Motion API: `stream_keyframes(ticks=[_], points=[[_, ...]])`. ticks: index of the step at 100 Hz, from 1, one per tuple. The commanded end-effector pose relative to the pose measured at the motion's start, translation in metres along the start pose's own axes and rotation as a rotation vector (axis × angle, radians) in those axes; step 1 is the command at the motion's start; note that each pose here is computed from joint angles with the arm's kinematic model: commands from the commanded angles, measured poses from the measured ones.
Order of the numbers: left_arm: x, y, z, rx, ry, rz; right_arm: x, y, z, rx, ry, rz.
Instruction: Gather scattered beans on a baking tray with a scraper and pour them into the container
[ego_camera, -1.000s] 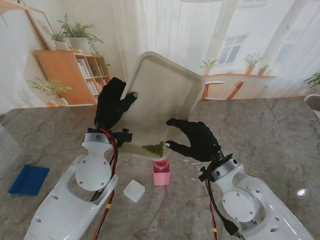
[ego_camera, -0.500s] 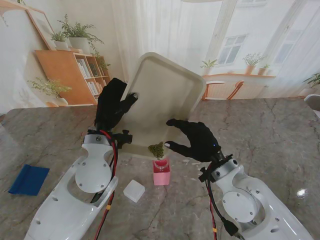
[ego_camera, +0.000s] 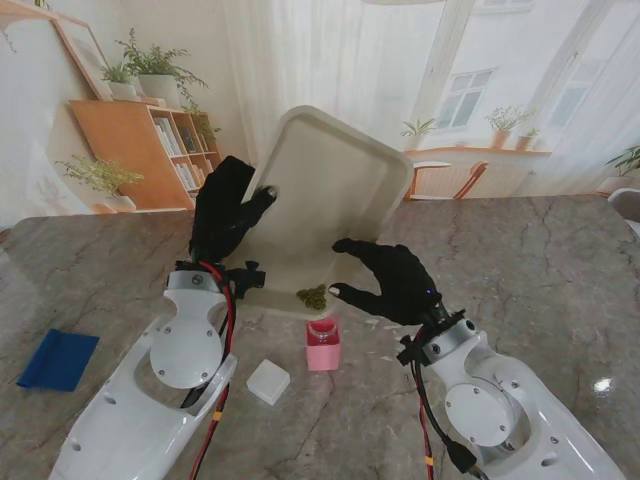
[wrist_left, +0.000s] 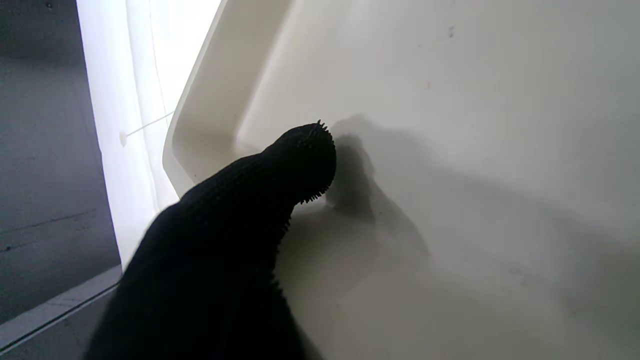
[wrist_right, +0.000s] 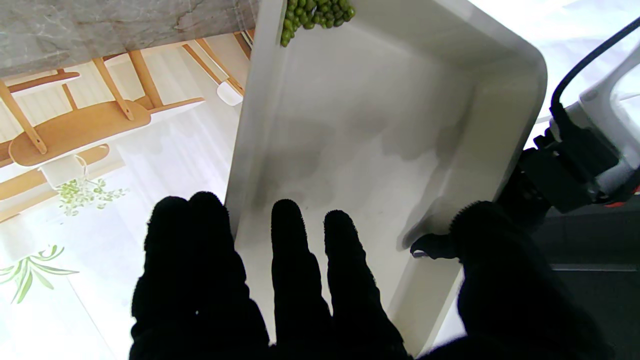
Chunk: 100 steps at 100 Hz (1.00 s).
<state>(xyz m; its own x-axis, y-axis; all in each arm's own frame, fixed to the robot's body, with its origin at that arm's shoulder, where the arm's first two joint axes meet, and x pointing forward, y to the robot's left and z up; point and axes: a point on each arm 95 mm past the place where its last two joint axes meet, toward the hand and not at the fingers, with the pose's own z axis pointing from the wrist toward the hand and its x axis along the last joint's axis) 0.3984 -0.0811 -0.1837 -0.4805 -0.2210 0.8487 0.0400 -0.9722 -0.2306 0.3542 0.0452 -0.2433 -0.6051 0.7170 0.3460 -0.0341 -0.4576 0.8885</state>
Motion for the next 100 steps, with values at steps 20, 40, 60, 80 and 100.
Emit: stream_keyframes(ticks=[20,40,60,80,100], points=[[0.0126,0.0121,-0.0066,-0.022,0.037,-0.049,0.0068,-0.0016,-0.0010,0.002,0.019,0.008],[0.0140,0.0129,-0.0074,-0.023,0.044,-0.050,0.0074,-0.0019,-0.0020,0.001,0.022,0.009],[0.0143,0.0133,-0.0079,-0.022,0.047,-0.054,0.0079,-0.0019,-0.0026,0.002,0.026,0.009],[0.0150,0.0140,-0.0086,-0.018,0.049,-0.058,0.0087,-0.0021,-0.0035,0.002,0.029,0.009],[0.0157,0.0146,-0.0098,-0.016,0.053,-0.063,0.0098,-0.0029,-0.0048,0.004,0.031,0.011]])
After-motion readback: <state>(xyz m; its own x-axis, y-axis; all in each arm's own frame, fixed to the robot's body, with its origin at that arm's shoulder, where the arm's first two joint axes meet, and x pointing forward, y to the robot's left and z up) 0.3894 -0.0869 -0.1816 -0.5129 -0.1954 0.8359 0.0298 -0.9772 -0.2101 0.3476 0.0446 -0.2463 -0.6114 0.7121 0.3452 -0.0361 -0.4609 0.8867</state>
